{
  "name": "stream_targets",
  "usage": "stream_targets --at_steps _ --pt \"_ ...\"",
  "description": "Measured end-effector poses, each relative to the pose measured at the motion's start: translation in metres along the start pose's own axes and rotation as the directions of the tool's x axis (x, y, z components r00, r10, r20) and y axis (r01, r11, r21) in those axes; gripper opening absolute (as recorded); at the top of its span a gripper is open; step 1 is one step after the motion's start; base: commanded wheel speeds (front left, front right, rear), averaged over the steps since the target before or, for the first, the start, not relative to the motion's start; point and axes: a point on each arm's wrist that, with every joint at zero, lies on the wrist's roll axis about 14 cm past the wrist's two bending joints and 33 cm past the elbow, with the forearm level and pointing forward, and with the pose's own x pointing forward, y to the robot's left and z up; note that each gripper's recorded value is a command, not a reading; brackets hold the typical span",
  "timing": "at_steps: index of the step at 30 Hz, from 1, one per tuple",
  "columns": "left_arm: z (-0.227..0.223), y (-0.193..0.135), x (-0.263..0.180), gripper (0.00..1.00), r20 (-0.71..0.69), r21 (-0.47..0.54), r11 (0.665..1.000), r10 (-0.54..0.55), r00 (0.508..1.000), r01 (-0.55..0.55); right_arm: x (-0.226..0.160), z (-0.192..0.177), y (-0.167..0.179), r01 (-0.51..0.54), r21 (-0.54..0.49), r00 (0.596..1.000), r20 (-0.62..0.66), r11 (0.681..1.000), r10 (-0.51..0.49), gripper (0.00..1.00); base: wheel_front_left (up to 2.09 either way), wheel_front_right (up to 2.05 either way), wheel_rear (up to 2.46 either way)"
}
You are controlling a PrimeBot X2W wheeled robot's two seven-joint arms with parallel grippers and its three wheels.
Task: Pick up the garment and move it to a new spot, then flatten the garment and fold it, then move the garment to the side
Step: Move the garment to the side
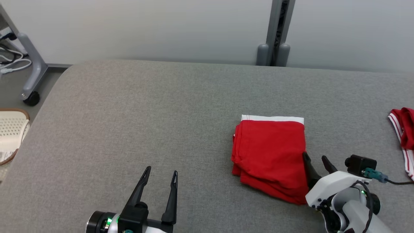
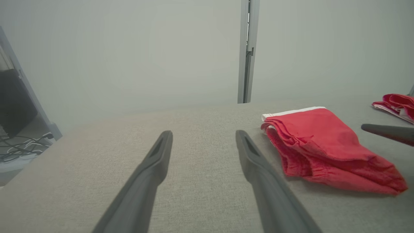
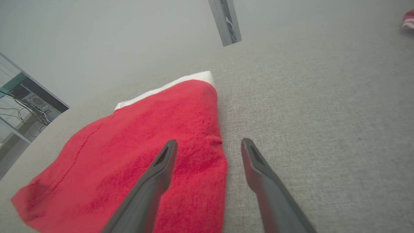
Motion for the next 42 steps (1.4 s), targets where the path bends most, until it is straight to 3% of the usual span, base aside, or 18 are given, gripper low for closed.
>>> stream_targets --at_steps 7,13,14,16,25,31,42 --pt "-0.004 0.010 0.006 1.00 -0.017 0.002 0.999 0.040 0.999 -0.040 0.020 -0.023 -0.017 0.039 -0.020 0.993 -0.110 0.999 -0.041 1.00 0.00 0.00 0.00" --pt "-0.009 0.016 0.007 1.00 -0.035 0.003 0.998 0.065 0.997 -0.065 0.028 -0.040 -0.011 0.027 -0.001 0.985 -0.173 1.000 -0.027 1.00 0.00 0.00 0.00" --pt "-0.009 0.016 0.008 1.00 -0.032 0.003 0.998 0.065 0.997 -0.065 0.029 -0.041 -0.010 0.022 -0.003 0.984 -0.177 1.000 -0.022 0.46 0.00 0.00 0.00" --pt "-0.008 0.016 0.009 1.00 -0.031 0.003 0.998 0.065 0.997 -0.065 0.029 -0.042 -0.008 0.013 -0.005 0.983 -0.183 1.000 -0.014 0.00 0.00 0.00 0.00" --pt "-0.003 0.013 0.011 1.00 -0.013 0.003 0.998 0.058 0.998 -0.057 0.023 -0.036 -0.002 -0.040 -0.073 0.985 -0.173 0.997 0.026 0.00 0.00 0.00 0.00" --pt "0.001 0.006 0.015 1.00 0.003 0.000 1.000 0.031 1.000 -0.031 0.022 -0.005 -0.004 -0.069 -0.156 0.994 -0.093 0.985 0.055 0.00 0.00 0.00 0.00" --pt "0.002 -0.029 0.035 1.00 0.015 0.003 0.996 -0.094 0.995 0.094 -0.005 0.021 -0.033 0.016 -0.211 1.000 0.022 0.977 -0.011 0.00 0.00 0.00 0.00"
